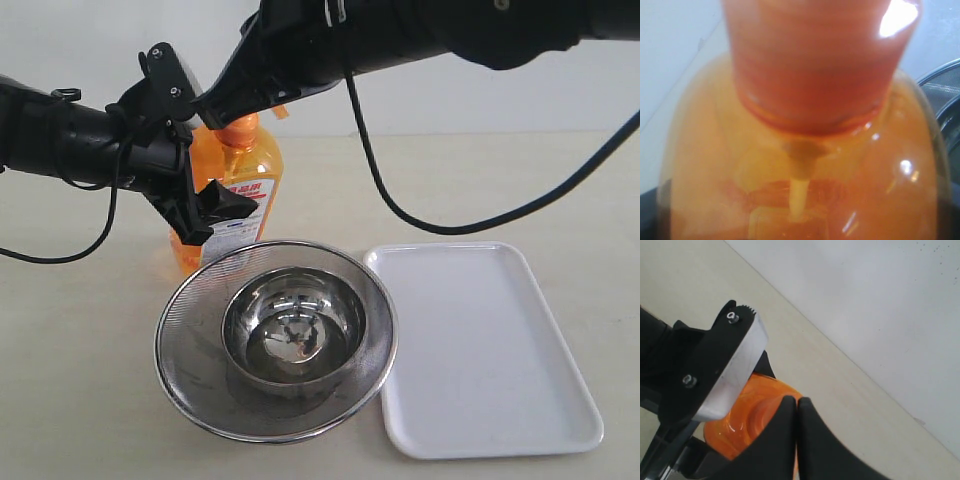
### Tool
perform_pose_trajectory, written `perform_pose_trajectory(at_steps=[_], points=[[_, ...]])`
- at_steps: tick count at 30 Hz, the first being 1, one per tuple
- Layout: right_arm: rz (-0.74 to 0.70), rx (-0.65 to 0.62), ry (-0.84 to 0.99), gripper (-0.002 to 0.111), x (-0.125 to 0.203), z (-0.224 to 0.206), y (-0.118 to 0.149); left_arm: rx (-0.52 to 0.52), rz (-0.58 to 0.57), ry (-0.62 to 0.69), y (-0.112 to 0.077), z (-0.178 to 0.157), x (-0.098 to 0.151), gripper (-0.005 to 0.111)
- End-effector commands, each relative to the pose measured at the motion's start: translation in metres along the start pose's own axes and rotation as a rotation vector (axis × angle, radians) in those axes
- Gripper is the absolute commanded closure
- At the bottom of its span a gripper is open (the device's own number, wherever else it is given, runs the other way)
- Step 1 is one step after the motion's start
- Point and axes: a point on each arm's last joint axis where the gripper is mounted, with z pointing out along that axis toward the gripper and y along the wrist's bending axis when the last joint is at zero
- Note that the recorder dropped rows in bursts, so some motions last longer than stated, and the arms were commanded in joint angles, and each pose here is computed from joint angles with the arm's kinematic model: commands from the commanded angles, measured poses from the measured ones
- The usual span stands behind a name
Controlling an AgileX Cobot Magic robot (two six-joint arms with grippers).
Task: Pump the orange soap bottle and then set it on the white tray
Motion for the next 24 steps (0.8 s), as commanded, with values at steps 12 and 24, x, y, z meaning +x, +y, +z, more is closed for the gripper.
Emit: perform_pose_trajectory(at_steps=[12,24], points=[[-0.11,0.068,-0.066,0.108,-0.031,-0.021,-0.014,0.029,-0.014,0.002,-0.006,0.002,0.002,0.102],[-0.085,0.081,-0.014,0.108,-0.03,-0.018,-0.016,0.029,-0.014,0.002,-0.006,0.002,0.002,0.102]])
